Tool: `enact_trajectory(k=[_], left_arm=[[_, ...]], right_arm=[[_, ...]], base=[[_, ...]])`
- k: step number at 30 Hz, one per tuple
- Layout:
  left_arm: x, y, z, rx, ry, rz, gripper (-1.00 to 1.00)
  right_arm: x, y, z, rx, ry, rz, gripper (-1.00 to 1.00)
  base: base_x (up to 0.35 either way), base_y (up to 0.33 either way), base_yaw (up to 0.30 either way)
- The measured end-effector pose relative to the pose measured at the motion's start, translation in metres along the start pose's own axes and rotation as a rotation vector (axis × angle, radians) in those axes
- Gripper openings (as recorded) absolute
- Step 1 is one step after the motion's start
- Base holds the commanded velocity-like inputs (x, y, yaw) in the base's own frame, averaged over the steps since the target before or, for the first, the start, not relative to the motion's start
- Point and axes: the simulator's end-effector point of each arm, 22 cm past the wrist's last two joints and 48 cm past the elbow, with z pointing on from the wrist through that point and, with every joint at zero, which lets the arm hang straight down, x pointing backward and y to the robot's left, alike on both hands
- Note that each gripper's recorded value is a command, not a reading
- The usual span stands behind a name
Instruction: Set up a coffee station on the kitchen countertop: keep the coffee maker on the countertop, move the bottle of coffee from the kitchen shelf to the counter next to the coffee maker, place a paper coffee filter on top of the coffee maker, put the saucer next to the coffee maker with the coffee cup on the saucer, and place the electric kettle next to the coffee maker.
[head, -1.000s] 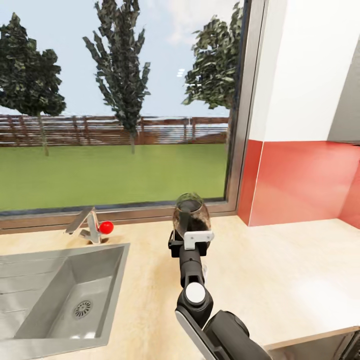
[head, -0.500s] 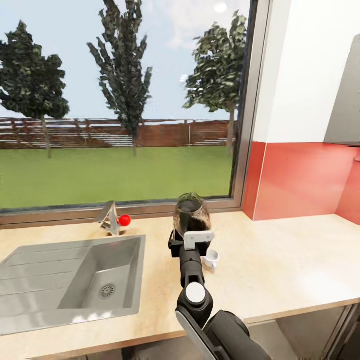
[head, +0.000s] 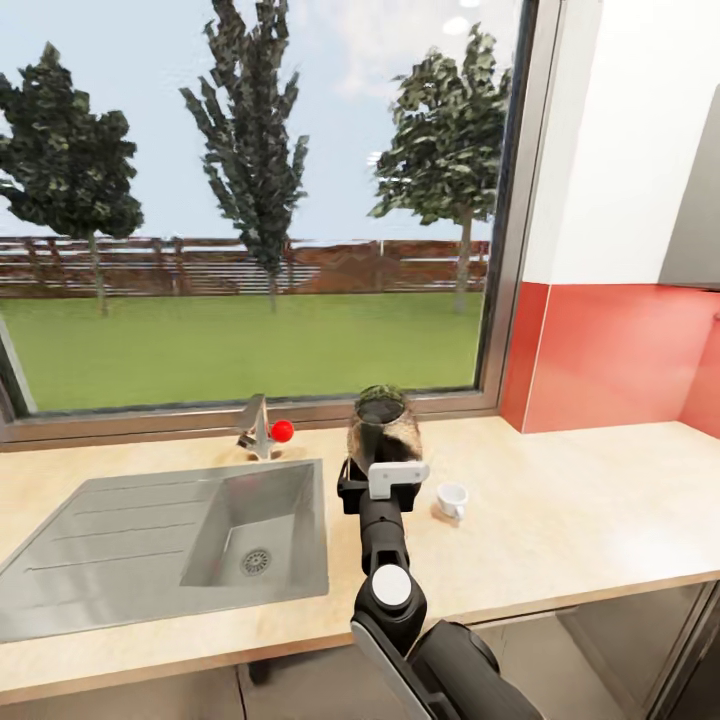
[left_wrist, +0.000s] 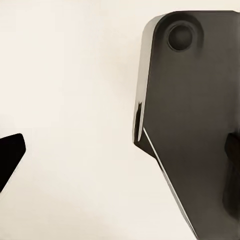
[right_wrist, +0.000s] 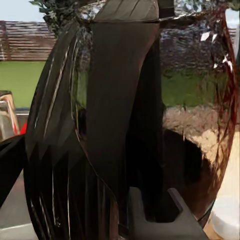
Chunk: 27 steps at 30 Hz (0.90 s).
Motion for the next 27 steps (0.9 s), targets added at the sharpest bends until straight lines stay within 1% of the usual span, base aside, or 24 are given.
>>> enact_trajectory(k=[11, 15, 18, 27], left_arm=[[-0.0008, 0.0, 0.0002, 0.0, -0.001, 0.0, 1.0], [-0.0012, 0.0001, 0.0002, 0.0, -0.002, 0.001, 1.0], [-0.0015, -0.0002, 0.0003, 0.0, -0.002, 0.0, 1.0], [-0.0013, 0.0007, 0.0002, -0.001, -0.002, 0.0, 1.0]], right_arm=[[-0.0002, 0.0011, -0.0004, -0.003, 0.0, 0.001, -1.0], [-0.0003, 0.0008, -0.0003, -0.003, -0.001, 0.0, -1.0], [-0.0002, 0.0002, -0.0001, -0.002, -0.001, 0.0, -1.0], [-0.0009, 0.0003, -0.0002, -0.002, -0.002, 0.002, -1.0]], base=[[-0.003, 0.301, 0.0], [0.0, 0.223, 0.0], [0.0, 0.087, 0.0], [0.0, 0.005, 0.008]])
